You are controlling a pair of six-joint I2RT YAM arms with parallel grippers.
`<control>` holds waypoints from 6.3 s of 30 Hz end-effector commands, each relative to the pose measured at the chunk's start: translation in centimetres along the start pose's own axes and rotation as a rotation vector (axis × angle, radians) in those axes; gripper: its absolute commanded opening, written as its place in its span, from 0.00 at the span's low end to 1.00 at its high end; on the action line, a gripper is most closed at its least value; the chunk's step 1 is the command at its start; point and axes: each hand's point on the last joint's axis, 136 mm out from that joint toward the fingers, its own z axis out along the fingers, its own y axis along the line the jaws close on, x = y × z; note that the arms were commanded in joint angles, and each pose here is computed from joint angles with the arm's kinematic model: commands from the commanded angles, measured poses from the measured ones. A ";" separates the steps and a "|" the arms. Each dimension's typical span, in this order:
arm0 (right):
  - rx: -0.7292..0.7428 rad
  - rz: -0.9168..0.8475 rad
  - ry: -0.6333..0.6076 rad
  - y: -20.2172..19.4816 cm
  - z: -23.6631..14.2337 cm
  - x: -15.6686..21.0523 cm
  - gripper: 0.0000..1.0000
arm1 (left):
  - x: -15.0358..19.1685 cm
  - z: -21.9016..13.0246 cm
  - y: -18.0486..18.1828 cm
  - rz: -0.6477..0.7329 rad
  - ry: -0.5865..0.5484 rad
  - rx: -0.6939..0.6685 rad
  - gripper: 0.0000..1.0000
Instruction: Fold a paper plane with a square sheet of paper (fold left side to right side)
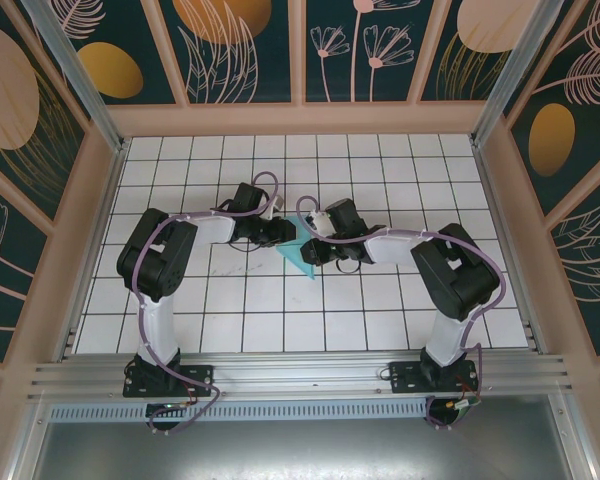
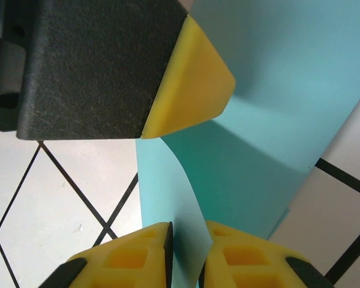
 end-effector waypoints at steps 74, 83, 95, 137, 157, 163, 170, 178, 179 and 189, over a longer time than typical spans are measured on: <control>0.018 0.058 0.040 -1.8 0.8 -0.1 0.00 | -1.6 3.3 2.0 0.041 0.056 -0.069 0.30; 0.030 0.064 0.081 -2.2 1.3 1.2 0.00 | -1.9 3.0 1.4 0.050 0.046 -0.060 0.30; 0.051 0.069 0.131 -2.6 1.9 2.5 0.00 | -6.2 -0.7 -3.6 0.142 -0.067 -0.034 0.40; 0.066 0.055 0.159 -2.6 2.3 3.0 0.00 | 4.5 0.4 -0.1 0.005 0.058 -0.051 0.24; 0.016 0.120 -0.006 -1.2 -2.0 -2.1 0.35 | 6.1 1.2 3.6 -0.020 0.076 -0.160 0.23; -0.090 0.153 0.026 1.7 -4.0 -0.6 0.29 | 6.0 1.2 3.4 -0.018 0.073 -0.151 0.23; -0.157 0.208 0.124 3.2 -1.7 2.4 0.10 | 5.7 1.0 3.1 -0.011 0.062 -0.149 0.23; -0.153 0.213 0.127 2.7 -0.4 1.7 0.09 | 5.4 1.0 2.8 -0.009 0.055 -0.143 0.23; -0.150 0.213 0.130 2.6 -0.2 1.7 0.09 | 5.4 1.0 2.9 -0.009 0.056 -0.144 0.23; -0.130 0.232 0.181 1.9 0.5 3.3 0.09 | 5.4 0.9 2.8 -0.005 0.057 -0.145 0.23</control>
